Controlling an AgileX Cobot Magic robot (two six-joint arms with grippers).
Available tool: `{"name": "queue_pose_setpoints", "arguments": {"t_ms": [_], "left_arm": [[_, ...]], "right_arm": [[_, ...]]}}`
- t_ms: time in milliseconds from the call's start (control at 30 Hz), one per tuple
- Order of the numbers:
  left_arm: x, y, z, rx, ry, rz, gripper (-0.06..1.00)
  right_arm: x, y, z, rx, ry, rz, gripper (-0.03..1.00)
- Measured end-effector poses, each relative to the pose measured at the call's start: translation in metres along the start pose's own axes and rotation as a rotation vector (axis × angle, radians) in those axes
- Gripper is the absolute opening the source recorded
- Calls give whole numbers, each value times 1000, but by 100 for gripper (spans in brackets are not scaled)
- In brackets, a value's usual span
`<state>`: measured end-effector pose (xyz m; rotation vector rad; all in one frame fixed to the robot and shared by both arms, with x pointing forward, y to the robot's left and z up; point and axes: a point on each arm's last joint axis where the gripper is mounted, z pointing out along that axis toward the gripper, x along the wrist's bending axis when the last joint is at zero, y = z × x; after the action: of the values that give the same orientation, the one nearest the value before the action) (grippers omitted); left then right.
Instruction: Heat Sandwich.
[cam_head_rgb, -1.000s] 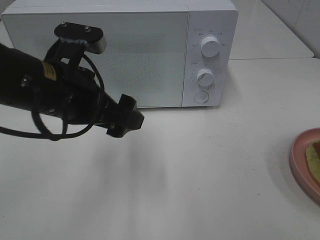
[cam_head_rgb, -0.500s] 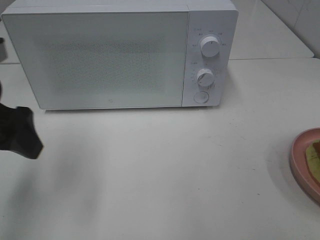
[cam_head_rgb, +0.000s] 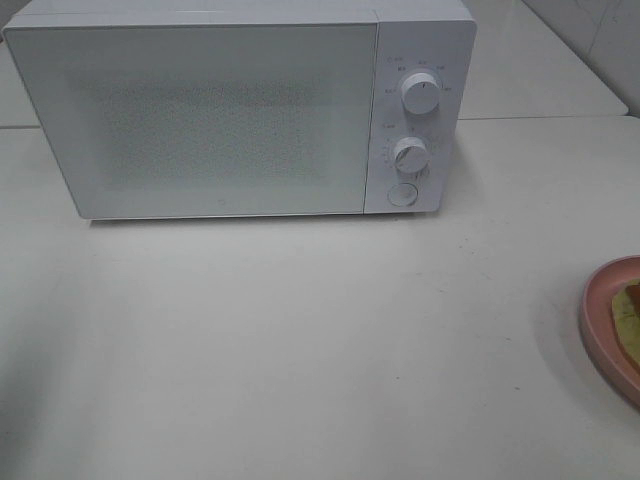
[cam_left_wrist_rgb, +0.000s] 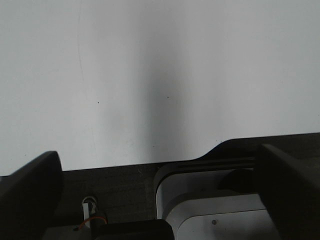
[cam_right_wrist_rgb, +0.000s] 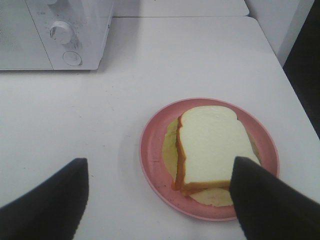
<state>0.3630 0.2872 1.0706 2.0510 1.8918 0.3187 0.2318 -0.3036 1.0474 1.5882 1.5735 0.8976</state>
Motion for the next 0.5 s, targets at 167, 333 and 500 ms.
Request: {"name": "queue_pose_setpoints", "arguments": {"t_ms": [167,333,500], "left_arm": [[0,-41,-11,-130,8,11,97],[0,-74,-16,-301,8,18,97],[-2,-100,-24,-489,-2,25,97]], "right_arm": [[0,0,0,0,0,0,77],[0,0,0,0,0,0,77],[0,0,0,0,0,0,77]]}}
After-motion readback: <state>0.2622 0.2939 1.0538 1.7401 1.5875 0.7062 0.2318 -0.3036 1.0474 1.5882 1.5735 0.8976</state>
